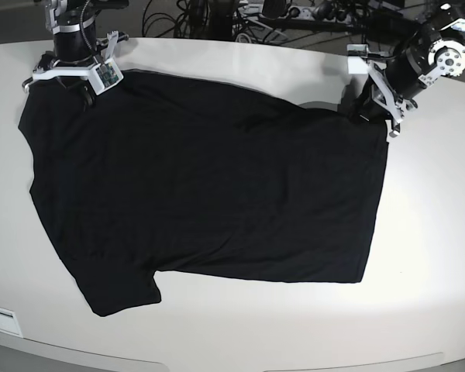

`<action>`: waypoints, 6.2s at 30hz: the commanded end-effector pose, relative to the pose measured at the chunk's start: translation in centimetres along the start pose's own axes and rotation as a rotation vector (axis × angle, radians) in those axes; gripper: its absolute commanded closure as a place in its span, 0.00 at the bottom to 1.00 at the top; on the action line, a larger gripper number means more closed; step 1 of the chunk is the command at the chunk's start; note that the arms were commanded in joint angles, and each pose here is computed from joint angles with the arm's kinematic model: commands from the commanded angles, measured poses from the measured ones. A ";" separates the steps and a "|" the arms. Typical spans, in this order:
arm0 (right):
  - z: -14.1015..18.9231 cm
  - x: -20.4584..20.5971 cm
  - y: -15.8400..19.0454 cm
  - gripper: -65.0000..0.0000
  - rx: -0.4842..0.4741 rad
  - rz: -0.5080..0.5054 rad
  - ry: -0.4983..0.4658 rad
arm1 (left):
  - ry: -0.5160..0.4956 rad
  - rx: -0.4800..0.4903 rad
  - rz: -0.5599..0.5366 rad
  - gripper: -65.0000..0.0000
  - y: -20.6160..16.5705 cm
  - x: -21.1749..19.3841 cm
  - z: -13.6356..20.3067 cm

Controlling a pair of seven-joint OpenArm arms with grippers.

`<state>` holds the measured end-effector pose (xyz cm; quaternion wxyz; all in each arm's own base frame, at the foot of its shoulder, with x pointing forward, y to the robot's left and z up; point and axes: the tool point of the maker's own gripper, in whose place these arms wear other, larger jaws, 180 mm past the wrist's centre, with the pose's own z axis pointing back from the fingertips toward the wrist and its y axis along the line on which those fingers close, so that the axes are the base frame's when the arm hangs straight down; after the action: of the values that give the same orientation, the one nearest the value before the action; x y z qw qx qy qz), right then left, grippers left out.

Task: Fold the T-shirt properly
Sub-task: 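Lift the shoulders with both grippers and drag the shirt toward the robot, then release the shoulder with the left gripper and move it toward the hem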

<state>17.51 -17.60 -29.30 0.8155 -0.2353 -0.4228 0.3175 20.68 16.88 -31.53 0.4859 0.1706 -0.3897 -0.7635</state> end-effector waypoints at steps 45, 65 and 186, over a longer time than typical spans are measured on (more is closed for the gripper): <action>-9.1 5.8 -5.6 1.00 -0.008 0.005 -0.227 | 0.112 0.289 0.271 1.00 7.8 -5.7 -6.3; -10.1 4.6 -7.4 1.00 -0.078 -0.093 -0.158 | 0.210 0.502 0.441 1.00 10.1 -7.6 -5.2; -0.6 -4.3 -6.1 1.00 -0.204 -0.065 0.192 | 0.085 0.451 1.791 0.66 9.2 -20.5 -5.1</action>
<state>17.61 -24.96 -29.05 0.8461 -0.3242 -0.3625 0.2185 38.09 29.95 -32.73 0.8810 -0.0804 -0.4662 0.0062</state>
